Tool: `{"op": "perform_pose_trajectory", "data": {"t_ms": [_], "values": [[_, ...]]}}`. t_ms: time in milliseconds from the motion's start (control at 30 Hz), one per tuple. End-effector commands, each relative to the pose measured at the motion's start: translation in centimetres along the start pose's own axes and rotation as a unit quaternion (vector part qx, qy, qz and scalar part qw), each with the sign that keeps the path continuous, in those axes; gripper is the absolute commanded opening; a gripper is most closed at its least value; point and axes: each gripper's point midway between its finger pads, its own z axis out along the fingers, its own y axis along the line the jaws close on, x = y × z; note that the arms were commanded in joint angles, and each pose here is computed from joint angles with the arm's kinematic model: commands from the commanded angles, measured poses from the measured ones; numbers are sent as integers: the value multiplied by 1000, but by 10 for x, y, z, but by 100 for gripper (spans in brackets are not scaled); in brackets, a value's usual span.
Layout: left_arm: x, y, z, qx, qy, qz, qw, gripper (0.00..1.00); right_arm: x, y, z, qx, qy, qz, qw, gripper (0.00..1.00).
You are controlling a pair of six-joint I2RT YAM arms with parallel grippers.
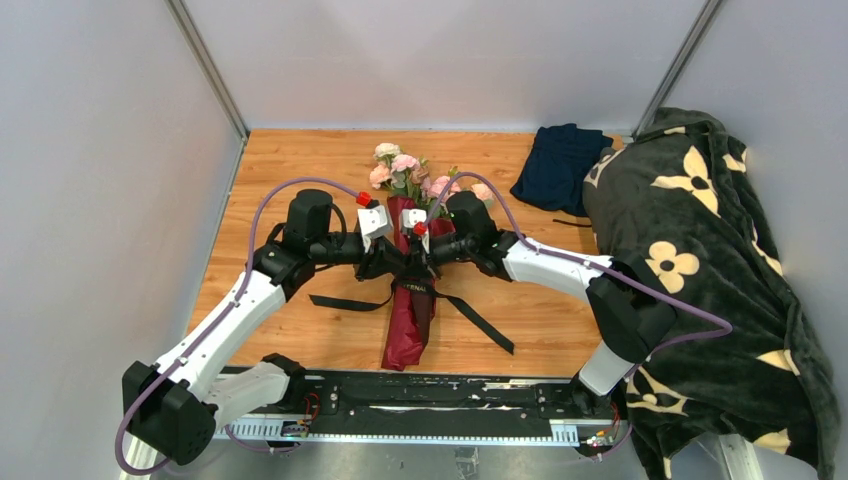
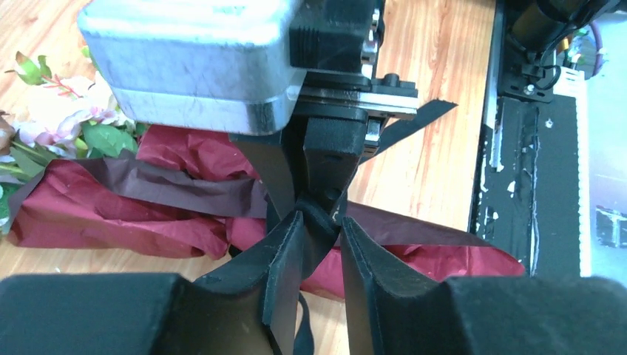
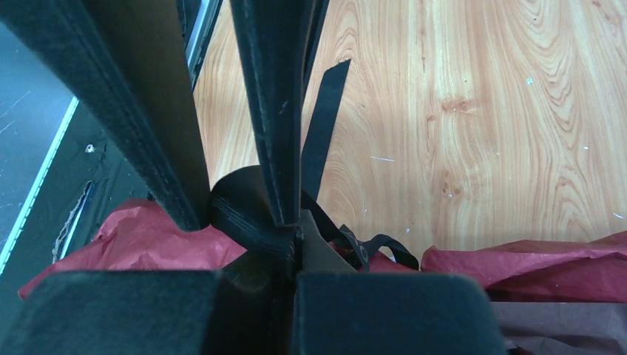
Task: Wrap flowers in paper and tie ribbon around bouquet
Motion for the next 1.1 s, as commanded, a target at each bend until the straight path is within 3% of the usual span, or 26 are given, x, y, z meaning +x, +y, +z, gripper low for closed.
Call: {"op": "perform_pose_trajectory", "data": {"t_ms": [0,167,333,400,500,567,667,733,800,933,1067], "values": [[-3,-3,3,15,-15,-4,1000,29,-3,6,7,-12,7,-21,1000,0],[5,2,3,-1,0,-9,1000,23,-5,8,8,-10,7,-32,999,0],[14,14,3,-33,17,-14,999,44,-5,9,6,-9,8,-35,999,0],[11,13,3,-29,11,-13,999,36,-5,10,6,-10,9,-35,999,0],[7,8,4,-14,2,-8,1000,1,-6,10,6,-9,9,-36,999,0],[7,8,2,-15,3,-7,1000,0,-5,9,5,-1,14,-33,999,4],[17,13,-3,-31,31,24,999,0,-4,-3,-11,33,33,-17,999,37],[37,14,-13,-29,76,73,994,0,-6,-12,-32,56,36,-2,998,41],[51,22,-22,-41,112,115,986,0,-5,-24,-52,85,32,21,996,40],[64,36,-26,-55,140,144,978,0,24,-42,-53,113,63,74,989,23],[67,41,-25,-65,136,145,978,0,38,-47,-39,92,83,100,987,26]]}}
